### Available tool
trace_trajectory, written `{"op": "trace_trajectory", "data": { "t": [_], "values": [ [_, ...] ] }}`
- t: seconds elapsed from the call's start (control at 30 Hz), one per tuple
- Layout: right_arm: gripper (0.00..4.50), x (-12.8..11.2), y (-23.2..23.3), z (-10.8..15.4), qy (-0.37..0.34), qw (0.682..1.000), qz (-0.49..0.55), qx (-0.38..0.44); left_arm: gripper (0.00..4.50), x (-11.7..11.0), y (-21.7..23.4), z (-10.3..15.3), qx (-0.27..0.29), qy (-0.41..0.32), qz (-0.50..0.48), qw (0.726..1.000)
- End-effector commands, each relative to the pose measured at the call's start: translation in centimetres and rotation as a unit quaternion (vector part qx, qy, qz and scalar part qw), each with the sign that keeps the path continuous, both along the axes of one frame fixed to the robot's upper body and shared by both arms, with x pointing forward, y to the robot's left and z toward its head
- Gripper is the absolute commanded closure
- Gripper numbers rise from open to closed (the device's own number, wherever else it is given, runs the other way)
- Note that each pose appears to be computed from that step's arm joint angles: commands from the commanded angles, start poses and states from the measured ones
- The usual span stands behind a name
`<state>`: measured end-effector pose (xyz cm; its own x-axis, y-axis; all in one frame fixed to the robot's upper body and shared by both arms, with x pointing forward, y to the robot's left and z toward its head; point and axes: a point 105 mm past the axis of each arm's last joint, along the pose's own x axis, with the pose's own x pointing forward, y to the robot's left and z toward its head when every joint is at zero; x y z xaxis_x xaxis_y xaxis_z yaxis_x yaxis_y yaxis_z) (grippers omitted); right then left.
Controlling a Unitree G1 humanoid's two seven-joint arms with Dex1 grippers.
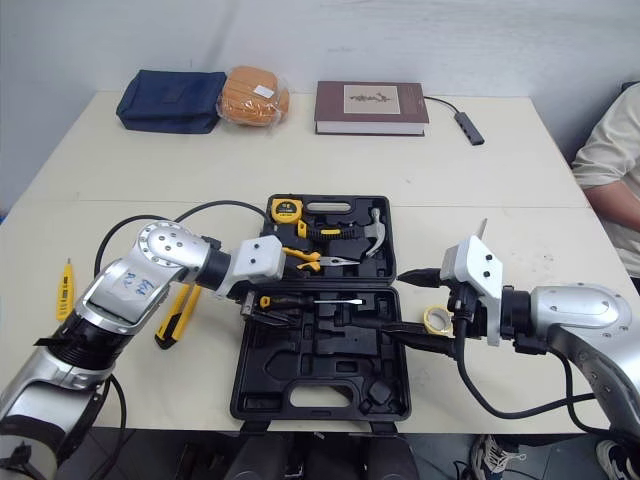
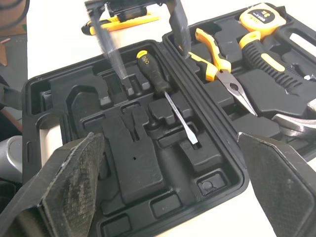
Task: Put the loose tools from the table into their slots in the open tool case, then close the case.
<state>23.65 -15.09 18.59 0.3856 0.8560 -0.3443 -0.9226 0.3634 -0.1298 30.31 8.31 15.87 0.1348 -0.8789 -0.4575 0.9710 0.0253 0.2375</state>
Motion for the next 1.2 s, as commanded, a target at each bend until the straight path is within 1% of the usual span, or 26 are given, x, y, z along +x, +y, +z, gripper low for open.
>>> {"op": "trace_trajectory", "data": {
  "t": [0.03,0.2,0.23,0.4,0.57,0.77,0.9,1.03,1.2],
  "values": [
    [0.00,-0.1,0.0,0.3,-0.013,1.000,0.005,-0.006,1.79,-0.1,0.8,0.3,-0.094,0.014,0.005,0.995],
    [0.00,0.0,0.0,0.2,-0.012,1.000,0.005,-0.007,4.21,0.2,1.3,-1.8,-0.119,0.035,0.029,0.992],
    [0.00,0.0,0.0,0.2,-0.012,1.000,0.005,-0.007,4.49,0.3,1.3,-2.1,-0.121,0.035,0.033,0.992],
    [0.00,0.0,0.0,0.2,-0.009,1.000,0.006,-0.007,4.49,0.5,1.6,-3.7,-0.106,0.032,0.039,0.993],
    [0.00,0.0,0.0,0.1,-0.007,1.000,0.007,-0.007,4.49,1.0,1.8,-4.6,-0.084,0.026,0.049,0.995],
    [0.00,0.5,-0.4,-0.1,-0.009,1.000,-0.002,-0.011,4.49,0.4,2.0,-6.3,-0.029,0.031,0.025,0.999],
    [0.00,0.6,-0.4,-0.1,-0.009,1.000,-0.002,-0.011,4.49,0.4,2.1,-6.9,-0.003,0.041,0.022,0.999],
    [0.00,0.7,-0.5,-0.2,-0.009,1.000,-0.005,-0.010,4.49,0.2,2.5,-8.4,0.054,0.046,0.011,0.997],
    [0.00,0.7,-0.5,-0.2,-0.010,1.000,-0.009,-0.010,4.49,0.4,4.0,-10.6,0.135,0.060,0.033,0.988]
  ]
}}
